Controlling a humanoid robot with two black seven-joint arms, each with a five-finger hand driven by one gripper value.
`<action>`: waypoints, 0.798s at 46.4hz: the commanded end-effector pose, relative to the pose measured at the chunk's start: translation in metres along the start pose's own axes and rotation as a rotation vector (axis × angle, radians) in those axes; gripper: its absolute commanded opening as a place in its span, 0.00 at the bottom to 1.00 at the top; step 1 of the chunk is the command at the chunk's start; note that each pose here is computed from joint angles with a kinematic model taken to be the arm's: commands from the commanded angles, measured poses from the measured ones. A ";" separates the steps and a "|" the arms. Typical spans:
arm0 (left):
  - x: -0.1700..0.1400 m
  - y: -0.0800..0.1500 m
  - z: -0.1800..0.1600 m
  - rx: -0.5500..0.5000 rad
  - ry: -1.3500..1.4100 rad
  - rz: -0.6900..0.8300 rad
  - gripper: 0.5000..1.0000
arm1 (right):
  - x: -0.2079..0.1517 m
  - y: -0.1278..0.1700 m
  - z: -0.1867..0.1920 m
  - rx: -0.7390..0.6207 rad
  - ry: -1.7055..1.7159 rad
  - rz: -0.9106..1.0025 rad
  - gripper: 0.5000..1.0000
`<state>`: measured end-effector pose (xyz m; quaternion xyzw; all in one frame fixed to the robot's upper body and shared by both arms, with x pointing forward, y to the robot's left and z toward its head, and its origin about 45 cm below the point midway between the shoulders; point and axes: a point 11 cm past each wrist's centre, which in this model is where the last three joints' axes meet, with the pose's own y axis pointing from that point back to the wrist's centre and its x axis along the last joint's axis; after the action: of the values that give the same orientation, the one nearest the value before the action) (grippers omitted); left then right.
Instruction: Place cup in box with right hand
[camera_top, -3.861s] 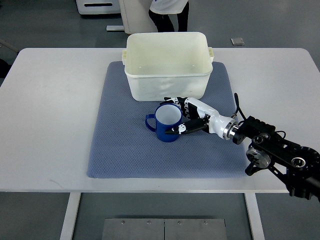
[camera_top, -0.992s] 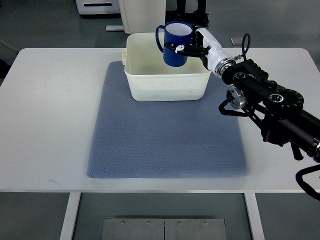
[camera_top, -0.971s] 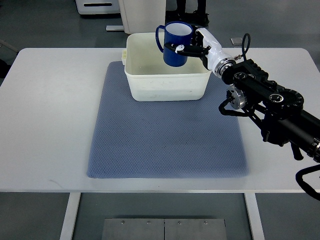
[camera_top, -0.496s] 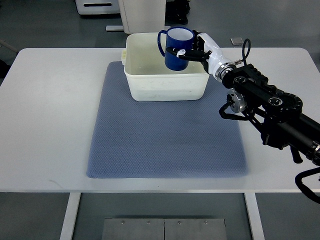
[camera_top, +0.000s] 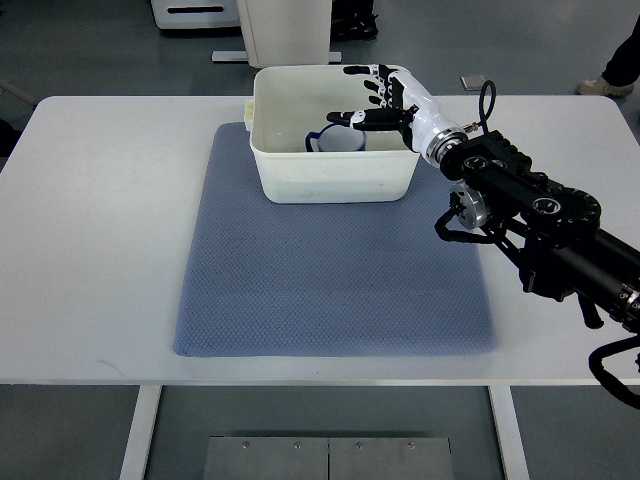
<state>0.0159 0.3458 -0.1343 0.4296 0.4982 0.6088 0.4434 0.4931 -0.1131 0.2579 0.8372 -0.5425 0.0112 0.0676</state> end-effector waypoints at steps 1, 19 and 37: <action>0.000 0.000 0.000 0.000 0.000 0.000 1.00 | -0.001 0.000 0.000 0.001 0.000 -0.002 0.97; 0.000 0.000 0.000 0.000 0.000 0.000 1.00 | 0.027 0.002 -0.020 0.042 -0.017 0.041 0.97; 0.000 0.000 0.000 0.000 0.000 0.000 1.00 | 0.090 0.019 -0.022 0.069 -0.210 0.186 0.97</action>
<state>0.0159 0.3458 -0.1343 0.4296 0.4981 0.6088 0.4435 0.5138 -0.1910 0.2922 0.7903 -0.6116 -0.0373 -0.0088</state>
